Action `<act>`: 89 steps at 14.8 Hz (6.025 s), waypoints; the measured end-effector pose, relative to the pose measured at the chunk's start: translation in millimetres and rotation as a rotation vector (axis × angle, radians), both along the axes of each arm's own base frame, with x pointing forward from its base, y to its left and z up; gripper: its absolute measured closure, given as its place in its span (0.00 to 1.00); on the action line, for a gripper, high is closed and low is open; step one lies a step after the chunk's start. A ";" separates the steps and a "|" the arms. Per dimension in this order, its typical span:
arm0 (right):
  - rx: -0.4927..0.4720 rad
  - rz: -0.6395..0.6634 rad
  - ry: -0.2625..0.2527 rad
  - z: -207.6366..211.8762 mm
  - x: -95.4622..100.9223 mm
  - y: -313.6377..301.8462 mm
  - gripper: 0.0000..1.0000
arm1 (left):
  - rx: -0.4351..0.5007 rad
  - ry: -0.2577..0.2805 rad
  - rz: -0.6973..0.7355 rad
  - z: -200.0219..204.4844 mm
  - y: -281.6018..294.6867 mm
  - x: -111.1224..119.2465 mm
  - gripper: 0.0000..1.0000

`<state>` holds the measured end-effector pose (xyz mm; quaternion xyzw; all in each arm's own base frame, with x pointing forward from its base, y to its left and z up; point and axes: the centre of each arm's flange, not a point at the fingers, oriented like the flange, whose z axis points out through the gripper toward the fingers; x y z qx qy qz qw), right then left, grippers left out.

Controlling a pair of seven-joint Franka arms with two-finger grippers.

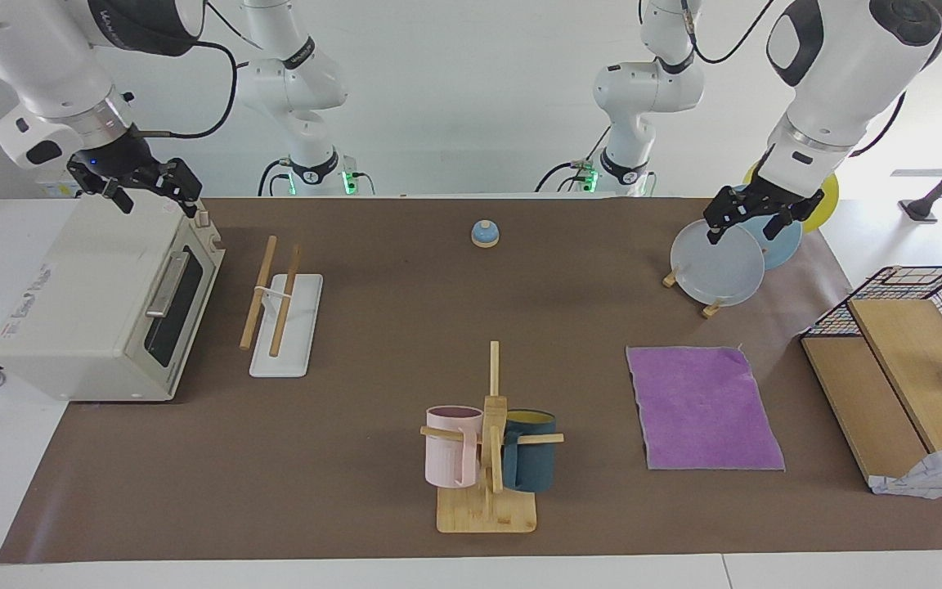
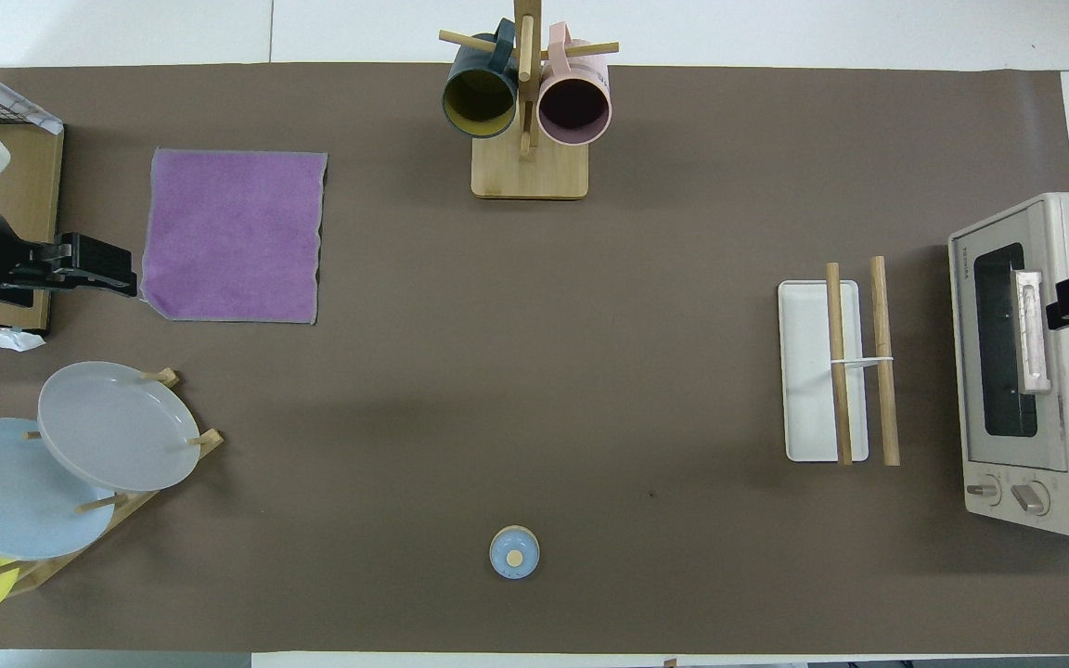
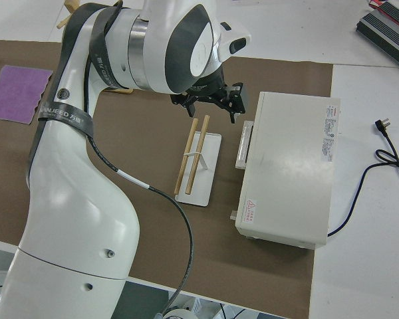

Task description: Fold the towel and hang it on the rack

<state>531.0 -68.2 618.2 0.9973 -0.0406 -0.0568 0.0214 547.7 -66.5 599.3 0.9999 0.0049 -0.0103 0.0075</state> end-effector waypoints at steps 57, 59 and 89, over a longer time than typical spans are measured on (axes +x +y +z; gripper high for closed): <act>0.000 0.000 0.000 0.0 0.0 0.0 0.00 | -0.041 -0.003 0.384 -287.4 135.2 71.6 0.99; 0.000 0.000 0.000 0.0 0.0 0.0 0.00 | -0.044 -0.015 0.356 -278.6 132.0 75.6 0.99; 0.000 0.000 0.000 0.0 0.0 0.0 0.00 | -0.054 -0.117 -0.112 -226.5 -60.0 42.4 0.05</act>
